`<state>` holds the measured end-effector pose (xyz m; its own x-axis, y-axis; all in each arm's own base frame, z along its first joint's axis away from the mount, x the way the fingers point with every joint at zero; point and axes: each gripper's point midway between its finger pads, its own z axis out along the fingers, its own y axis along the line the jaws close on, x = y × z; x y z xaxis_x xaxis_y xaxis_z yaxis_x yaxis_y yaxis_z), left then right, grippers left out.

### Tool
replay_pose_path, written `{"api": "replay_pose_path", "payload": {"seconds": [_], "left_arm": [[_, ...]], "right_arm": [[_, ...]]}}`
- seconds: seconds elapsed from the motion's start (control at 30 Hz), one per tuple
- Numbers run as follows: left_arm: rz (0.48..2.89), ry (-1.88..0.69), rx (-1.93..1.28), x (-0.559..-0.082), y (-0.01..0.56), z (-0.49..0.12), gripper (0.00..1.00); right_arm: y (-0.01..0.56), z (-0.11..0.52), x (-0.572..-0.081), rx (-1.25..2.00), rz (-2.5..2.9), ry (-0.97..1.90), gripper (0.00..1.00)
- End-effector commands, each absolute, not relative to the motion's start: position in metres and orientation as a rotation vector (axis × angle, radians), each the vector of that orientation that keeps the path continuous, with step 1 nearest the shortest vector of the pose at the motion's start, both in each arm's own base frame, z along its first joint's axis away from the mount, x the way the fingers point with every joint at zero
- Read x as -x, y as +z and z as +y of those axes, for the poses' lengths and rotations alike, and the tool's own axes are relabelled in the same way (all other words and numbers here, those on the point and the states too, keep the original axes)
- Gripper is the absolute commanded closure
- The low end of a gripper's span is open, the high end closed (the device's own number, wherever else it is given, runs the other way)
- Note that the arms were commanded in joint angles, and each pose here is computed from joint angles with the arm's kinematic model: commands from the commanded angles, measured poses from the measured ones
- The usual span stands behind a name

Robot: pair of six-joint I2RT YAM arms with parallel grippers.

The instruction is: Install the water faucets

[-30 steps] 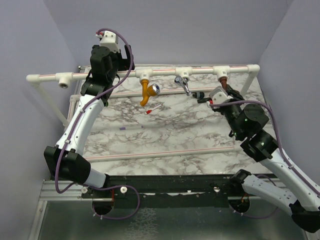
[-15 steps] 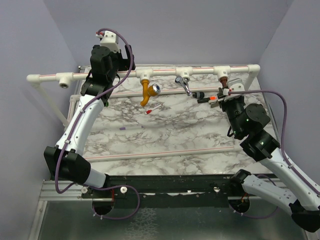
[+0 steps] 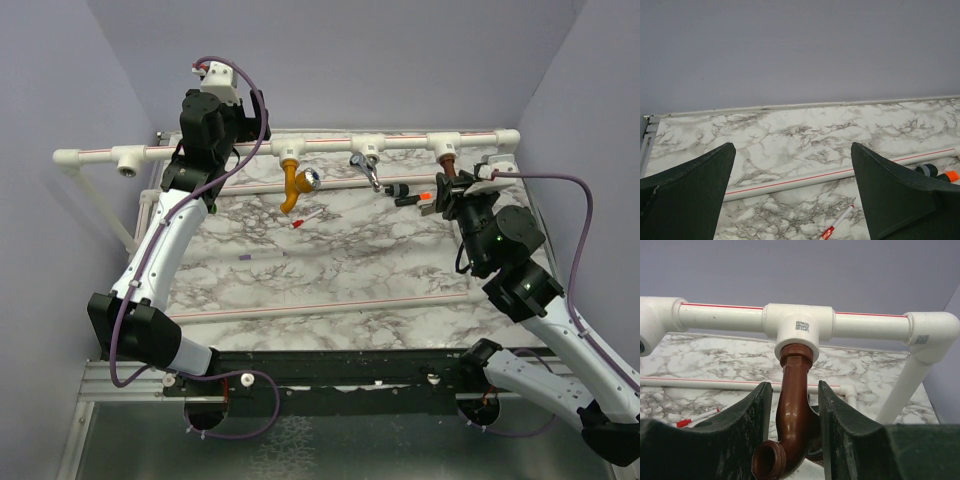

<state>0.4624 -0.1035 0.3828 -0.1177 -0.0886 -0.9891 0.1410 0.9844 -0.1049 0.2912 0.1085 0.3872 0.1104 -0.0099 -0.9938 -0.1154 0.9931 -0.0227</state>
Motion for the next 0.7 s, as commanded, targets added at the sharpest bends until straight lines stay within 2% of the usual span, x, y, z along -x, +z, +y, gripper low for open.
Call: {"api": "replay_pose_path", "payload": {"seconds": [0.0, 0.17, 0.3, 0.37, 0.47, 0.67], "left_arm": [[1.884, -0.184, -0.064, -0.467, 0.311, -0.105, 0.01], [1.884, -0.185, -0.063, -0.467, 0.311, -0.105, 0.01], [1.885, -0.186, -0.062, -0.467, 0.311, -0.105, 0.01], [1.883, -0.184, -0.063, -0.466, 0.312, -0.105, 0.01], [1.882, -0.185, -0.063, -0.467, 0.312, -0.105, 0.01], [1.886, -0.188, -0.063, -0.467, 0.311, -0.105, 0.01]], "right_arm": [[0.418, 0.124, -0.277, -0.029, 1.411, 0.336, 0.97], [0.435, 0.114, -0.269, 0.010, 1.399, 0.289, 0.69], [0.444, 0.109, -0.263, 0.058, 1.417, 0.244, 0.42], [0.446, 0.105, -0.261, 0.088, 1.440, 0.207, 0.34], [0.446, 0.101, -0.257, 0.141, 1.469, 0.165, 0.27], [0.439, 0.103, -0.250, 0.258, 1.538, 0.131, 0.26]]}}
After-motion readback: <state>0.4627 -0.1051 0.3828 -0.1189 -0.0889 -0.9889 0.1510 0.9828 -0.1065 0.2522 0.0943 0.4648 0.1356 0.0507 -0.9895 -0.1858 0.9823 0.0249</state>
